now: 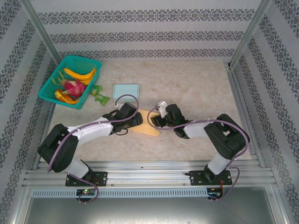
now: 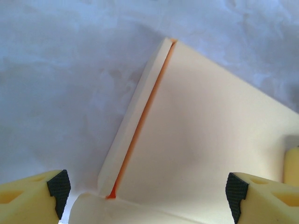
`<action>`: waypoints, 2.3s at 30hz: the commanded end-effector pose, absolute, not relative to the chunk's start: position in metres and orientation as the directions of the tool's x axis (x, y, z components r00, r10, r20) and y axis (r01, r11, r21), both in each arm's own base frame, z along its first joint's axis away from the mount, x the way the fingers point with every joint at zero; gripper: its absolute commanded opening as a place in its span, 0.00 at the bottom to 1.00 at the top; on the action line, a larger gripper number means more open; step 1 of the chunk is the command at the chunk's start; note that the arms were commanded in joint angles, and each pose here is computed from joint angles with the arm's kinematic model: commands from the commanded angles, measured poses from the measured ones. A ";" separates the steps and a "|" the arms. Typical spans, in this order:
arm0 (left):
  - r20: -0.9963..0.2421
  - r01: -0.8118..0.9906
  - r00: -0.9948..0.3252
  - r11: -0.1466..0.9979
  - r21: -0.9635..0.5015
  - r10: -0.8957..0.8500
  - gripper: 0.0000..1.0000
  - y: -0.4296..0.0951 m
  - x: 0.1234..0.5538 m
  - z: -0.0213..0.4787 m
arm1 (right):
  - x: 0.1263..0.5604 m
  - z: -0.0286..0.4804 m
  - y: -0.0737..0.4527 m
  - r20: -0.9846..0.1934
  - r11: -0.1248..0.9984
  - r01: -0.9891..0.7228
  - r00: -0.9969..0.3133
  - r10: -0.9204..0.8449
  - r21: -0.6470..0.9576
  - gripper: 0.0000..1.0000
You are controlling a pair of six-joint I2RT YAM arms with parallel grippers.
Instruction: Fold the paper box
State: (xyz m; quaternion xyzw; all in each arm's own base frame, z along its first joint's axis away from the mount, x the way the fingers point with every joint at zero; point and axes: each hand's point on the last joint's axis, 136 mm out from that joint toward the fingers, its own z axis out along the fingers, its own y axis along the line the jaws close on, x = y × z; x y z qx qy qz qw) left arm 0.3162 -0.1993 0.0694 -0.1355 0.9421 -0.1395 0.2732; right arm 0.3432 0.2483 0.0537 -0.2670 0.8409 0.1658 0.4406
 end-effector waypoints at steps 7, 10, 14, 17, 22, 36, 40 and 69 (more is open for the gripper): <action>-0.424 -0.219 -0.836 0.921 -0.322 -0.347 0.91 -0.205 0.324 0.046 | 0.324 0.017 0.235 -0.745 0.791 -0.611 -0.541 -0.390 0.030 0.63; -0.406 -0.224 -0.841 0.913 -0.341 -0.358 0.89 -0.207 0.321 0.038 | 0.325 0.017 0.235 -0.744 0.792 -0.610 -0.542 -0.390 0.030 0.64; -0.386 -0.238 -0.845 0.906 -0.350 -0.371 0.86 -0.207 0.315 0.027 | 0.325 0.017 0.235 -0.745 0.792 -0.610 -0.542 -0.390 0.030 0.64; -0.374 -0.246 -0.849 0.905 -0.348 -0.374 0.84 -0.205 0.311 0.019 | 0.324 0.017 0.235 -0.745 0.793 -0.609 -0.542 -0.388 0.031 0.64; -0.374 -0.249 -0.852 0.913 -0.324 -0.366 0.81 -0.200 0.308 0.009 | 0.324 0.019 0.234 -0.747 0.794 -0.607 -0.542 -0.384 0.033 0.64; -0.380 -0.264 -0.853 0.924 -0.278 -0.358 0.79 -0.188 0.300 -0.007 | 0.325 0.065 0.235 -0.803 0.821 -0.568 -0.515 -0.302 0.056 0.64; -0.386 -0.270 -0.849 0.925 -0.268 -0.360 0.79 -0.186 0.301 -0.006 | 0.314 0.080 0.233 -0.811 0.847 -0.528 -0.524 -0.261 0.068 0.64; -0.404 -0.309 -0.831 0.921 -0.238 -0.383 0.78 -0.176 0.302 -0.009 | 0.243 0.058 0.270 -0.635 0.840 -0.283 -0.767 0.091 0.463 0.53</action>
